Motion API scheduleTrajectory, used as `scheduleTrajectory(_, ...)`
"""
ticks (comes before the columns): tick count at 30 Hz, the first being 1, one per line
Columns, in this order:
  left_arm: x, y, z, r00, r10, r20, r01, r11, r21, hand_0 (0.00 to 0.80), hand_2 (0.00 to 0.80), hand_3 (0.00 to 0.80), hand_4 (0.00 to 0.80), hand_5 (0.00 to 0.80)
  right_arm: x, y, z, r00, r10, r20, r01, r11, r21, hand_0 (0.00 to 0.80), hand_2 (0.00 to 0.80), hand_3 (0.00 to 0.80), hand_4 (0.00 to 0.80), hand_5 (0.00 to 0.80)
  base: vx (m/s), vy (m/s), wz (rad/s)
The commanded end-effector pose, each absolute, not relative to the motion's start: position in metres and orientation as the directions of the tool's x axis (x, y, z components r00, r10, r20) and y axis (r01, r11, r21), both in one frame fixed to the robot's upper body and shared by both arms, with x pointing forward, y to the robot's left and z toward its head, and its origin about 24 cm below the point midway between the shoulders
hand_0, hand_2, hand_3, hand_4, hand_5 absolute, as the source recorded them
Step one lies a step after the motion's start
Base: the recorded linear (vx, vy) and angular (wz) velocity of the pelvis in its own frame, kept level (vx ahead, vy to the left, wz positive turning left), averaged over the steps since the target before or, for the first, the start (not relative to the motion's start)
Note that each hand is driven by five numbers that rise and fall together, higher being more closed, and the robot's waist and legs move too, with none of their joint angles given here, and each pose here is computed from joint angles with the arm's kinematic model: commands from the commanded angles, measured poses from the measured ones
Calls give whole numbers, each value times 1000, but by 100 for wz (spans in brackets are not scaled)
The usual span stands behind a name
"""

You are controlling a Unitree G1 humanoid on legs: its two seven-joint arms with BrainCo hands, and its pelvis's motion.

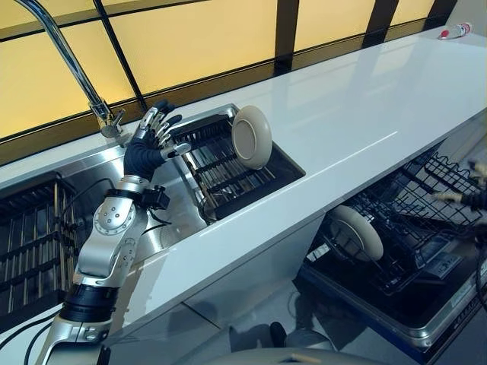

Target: Take plates into dishwasher

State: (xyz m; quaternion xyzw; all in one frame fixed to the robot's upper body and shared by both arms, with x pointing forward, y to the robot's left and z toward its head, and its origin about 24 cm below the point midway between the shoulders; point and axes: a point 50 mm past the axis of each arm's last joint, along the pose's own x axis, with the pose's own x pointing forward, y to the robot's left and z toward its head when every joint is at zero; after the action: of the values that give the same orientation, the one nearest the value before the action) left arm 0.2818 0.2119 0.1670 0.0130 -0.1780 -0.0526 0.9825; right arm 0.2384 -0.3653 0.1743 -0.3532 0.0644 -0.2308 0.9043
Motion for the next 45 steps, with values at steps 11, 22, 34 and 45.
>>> scheduleTrajectory(11,293,192,183,891,-217,399,204,976,76,0,0,0,0,0,304,-292,279,800,-322,506,568,676,-469,0,0,0,0,0,54,-25,10)
scheduleTrajectory(22,293,173,172,877,-336,344,325,941,90,0,0,0,0,0,346,-296,272,899,-353,260,436,655,-618,0,0,0,0,0,130,-33,22)
scheduleTrajectory(34,306,157,217,776,-369,511,344,927,148,0,0,0,0,0,371,-294,283,883,-413,220,463,699,-545,0,0,0,0,0,-57,-33,8)
scheduleTrajectory(45,310,152,225,766,-383,517,346,923,170,0,0,0,0,0,376,-300,280,905,-388,176,421,751,-509,0,0,0,0,0,-20,-24,3)
